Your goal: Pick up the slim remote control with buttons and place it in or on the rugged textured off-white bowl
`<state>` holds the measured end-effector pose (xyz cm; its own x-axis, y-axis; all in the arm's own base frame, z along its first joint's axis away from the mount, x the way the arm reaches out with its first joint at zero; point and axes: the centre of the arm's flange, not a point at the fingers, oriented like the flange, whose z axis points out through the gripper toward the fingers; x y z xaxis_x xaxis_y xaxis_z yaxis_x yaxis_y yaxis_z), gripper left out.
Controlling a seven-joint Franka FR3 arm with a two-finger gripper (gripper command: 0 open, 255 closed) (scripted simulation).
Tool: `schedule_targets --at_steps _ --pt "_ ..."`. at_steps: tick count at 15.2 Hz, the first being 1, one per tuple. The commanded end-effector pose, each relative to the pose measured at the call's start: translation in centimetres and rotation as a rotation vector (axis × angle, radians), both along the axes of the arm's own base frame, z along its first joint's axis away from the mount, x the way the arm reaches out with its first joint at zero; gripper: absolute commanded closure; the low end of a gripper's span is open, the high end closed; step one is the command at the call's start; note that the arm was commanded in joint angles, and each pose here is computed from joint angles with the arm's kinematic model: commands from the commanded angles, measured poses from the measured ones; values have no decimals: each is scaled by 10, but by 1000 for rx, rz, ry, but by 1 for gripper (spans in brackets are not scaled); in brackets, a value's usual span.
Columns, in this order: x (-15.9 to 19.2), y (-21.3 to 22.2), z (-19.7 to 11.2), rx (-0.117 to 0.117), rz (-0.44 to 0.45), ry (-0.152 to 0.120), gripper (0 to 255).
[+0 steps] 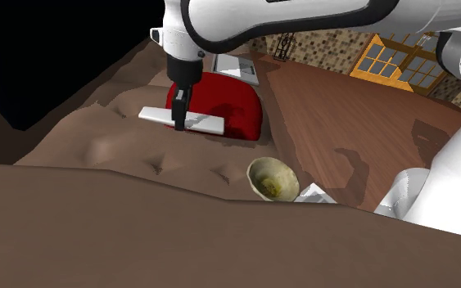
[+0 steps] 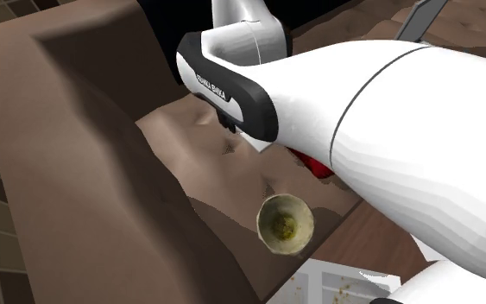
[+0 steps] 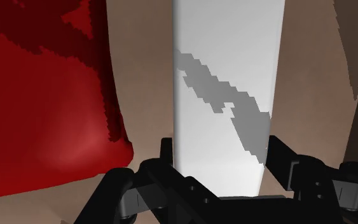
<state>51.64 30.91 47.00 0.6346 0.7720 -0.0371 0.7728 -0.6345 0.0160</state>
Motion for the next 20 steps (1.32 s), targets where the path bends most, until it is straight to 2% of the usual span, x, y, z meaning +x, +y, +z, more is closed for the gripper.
schedule_targets --at_steps 1,8,20 --pt "0 0 10 0 0 0 255" --pt "0 0 42 0 0 0 255" --pt "-136 -81 44 0 0 0 255"
